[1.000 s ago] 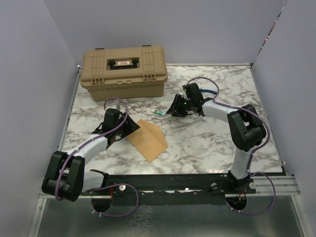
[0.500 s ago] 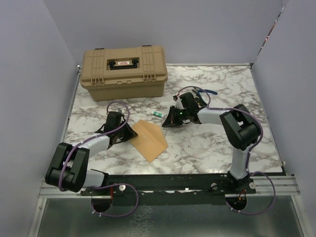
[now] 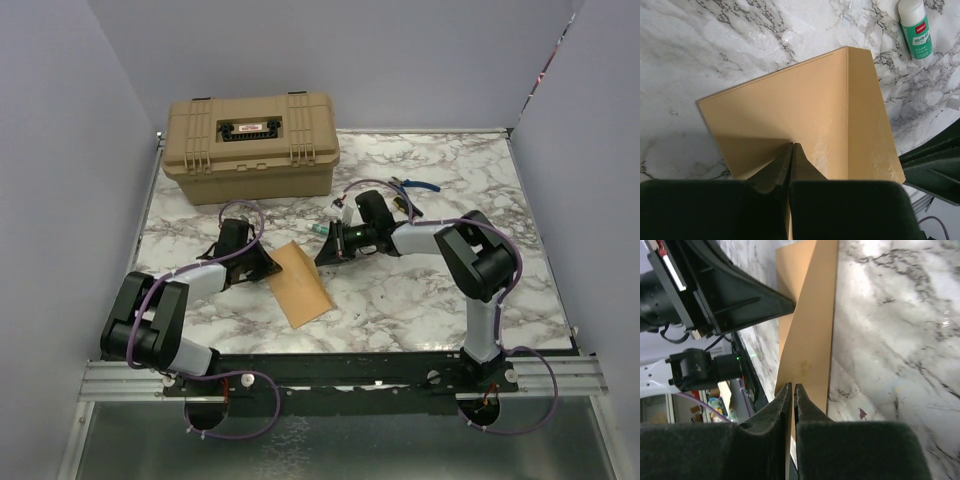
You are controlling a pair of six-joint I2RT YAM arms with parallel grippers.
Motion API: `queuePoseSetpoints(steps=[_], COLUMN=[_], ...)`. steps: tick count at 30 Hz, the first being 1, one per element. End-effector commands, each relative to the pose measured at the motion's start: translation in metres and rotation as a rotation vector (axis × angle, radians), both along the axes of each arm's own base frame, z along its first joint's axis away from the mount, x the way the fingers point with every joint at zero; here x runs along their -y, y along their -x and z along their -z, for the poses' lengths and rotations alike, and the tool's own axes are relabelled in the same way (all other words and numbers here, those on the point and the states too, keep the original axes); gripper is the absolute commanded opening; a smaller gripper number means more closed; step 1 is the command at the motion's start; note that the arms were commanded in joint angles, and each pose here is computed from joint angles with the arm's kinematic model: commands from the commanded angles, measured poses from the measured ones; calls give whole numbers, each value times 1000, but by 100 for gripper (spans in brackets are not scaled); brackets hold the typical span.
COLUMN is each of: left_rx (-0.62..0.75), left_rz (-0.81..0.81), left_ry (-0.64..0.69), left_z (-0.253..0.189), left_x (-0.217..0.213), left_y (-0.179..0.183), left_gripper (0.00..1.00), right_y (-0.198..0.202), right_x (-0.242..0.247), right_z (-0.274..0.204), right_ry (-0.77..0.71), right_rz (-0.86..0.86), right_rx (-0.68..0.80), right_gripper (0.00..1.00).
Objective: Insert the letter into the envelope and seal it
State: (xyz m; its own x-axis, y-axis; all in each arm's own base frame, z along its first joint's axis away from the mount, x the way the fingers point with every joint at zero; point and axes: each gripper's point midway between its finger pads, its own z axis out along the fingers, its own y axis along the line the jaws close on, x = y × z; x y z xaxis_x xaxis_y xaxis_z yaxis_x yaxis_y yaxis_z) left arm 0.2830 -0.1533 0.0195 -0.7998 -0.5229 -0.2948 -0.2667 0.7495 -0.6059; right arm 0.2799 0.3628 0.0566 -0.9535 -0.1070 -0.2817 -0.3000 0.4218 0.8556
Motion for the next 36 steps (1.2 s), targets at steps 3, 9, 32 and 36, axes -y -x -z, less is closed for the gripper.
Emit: queuePoseSetpoints(steps=[3, 9, 32, 36], left_rx=[-197, -195, 230, 163], left_rz=[-31, -29, 30, 61], left_ry=[-127, -124, 156, 143], left_z=[49, 48, -63, -40], left_x=[-25, -25, 21, 24], left_y=[40, 41, -24, -22], left_gripper=[0, 0, 0, 0], right_y=[19, 18, 9, 6], right_x=[-12, -24, 10, 16], right_z=[10, 25, 87, 85], right_ry=[10, 75, 620, 733], right_rz=[-115, -124, -125, -134], right_rx=[-5, 20, 339, 463], right_gripper=[8, 8, 8, 9])
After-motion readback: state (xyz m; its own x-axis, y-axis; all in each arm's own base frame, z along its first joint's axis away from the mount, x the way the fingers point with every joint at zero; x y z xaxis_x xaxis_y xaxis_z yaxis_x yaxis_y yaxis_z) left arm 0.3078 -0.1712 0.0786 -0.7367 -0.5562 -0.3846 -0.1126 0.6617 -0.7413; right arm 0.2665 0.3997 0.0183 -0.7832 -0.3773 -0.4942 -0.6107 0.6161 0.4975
